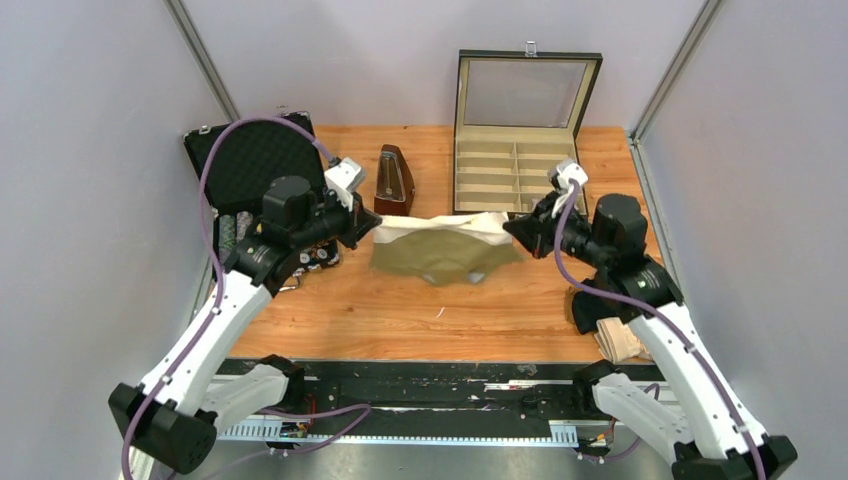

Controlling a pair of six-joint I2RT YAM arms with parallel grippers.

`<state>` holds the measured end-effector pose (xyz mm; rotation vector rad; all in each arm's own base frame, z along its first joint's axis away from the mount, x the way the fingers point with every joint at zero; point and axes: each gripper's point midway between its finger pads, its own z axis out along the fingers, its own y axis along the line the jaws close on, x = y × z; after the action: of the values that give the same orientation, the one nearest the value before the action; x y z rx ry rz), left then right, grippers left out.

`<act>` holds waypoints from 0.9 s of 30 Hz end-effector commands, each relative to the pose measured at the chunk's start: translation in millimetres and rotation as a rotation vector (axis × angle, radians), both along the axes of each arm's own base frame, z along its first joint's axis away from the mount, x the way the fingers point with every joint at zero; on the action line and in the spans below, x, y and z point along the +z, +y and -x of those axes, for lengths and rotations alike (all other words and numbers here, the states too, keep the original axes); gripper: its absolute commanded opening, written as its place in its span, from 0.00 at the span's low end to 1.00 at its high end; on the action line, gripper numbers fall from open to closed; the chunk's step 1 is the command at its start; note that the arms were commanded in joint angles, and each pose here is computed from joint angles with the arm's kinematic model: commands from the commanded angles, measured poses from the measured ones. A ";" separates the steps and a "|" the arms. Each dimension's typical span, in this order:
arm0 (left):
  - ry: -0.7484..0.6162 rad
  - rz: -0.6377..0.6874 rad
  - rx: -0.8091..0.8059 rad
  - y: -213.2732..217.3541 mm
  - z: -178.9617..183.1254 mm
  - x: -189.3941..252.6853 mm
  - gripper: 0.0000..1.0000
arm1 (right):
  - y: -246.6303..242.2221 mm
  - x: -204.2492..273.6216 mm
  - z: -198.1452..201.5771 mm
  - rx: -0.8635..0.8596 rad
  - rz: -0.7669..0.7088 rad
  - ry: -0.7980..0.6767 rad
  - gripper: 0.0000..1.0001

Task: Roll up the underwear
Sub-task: Flatten out the underwear at the center of the board.

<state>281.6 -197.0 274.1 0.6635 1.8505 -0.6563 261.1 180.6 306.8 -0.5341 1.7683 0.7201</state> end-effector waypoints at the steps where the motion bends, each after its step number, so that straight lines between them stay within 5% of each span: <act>1: -0.068 0.019 -0.159 -1.4 46.5 12.4 0.00 | 6.1 -0.9 47.7 0.127 -0.037 0.022 0.00; 5: -0.056 0.076 -0.242 0.7 75.7 16.3 0.00 | 1.2 9.2 78.4 0.193 -0.075 0.062 0.00; 10: 0.036 0.109 -0.257 -6.8 71.9 -1.6 0.00 | -4.1 6.3 71.0 0.152 -0.087 0.139 0.00; 27: 0.311 -0.101 0.212 -6.6 -112.7 -164.3 0.00 | -24.0 -163.7 -110.1 -0.296 0.089 0.408 0.00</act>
<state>343.2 -206.2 97.7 0.5254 2.3039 -0.6754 318.2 171.2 141.7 -0.3017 2.3122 0.7100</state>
